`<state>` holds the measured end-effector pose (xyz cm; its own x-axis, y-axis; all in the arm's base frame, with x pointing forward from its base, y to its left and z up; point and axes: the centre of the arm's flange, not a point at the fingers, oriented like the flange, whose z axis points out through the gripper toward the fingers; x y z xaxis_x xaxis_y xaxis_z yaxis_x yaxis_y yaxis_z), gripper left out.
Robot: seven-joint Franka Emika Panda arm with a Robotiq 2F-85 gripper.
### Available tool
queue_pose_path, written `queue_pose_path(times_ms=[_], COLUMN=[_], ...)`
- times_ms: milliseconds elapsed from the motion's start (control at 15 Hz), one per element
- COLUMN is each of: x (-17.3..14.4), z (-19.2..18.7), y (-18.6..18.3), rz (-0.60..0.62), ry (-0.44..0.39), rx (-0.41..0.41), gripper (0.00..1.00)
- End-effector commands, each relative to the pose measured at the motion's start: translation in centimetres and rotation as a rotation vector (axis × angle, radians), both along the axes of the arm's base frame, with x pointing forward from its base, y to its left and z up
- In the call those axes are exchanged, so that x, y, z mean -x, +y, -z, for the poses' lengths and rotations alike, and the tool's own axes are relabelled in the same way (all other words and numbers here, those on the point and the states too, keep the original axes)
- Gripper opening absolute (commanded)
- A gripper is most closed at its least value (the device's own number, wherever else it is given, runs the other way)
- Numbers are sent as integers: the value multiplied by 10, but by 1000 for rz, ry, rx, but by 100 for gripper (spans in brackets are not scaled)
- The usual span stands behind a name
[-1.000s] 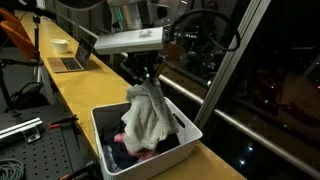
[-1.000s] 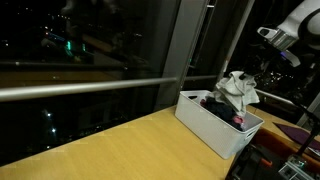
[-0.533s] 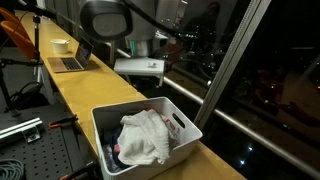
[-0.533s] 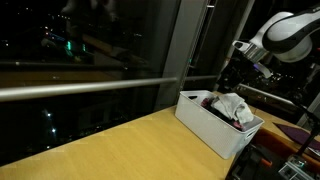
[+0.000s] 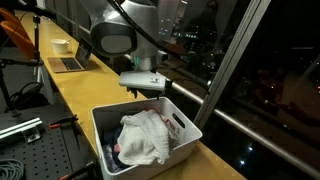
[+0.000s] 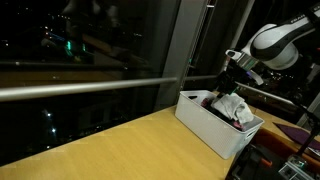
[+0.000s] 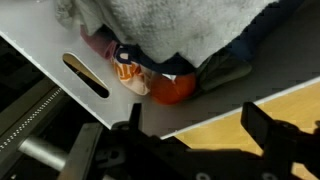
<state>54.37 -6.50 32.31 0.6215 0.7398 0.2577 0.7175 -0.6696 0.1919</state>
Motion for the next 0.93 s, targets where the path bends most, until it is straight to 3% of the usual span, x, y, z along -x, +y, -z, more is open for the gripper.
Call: queue_pose_path(times_ms=[0, 867], x=[1, 1], z=[-4, 3], y=[-4, 1], rz=[7, -2], ry=[-5, 7], rx=[1, -1], gripper=[100, 100])
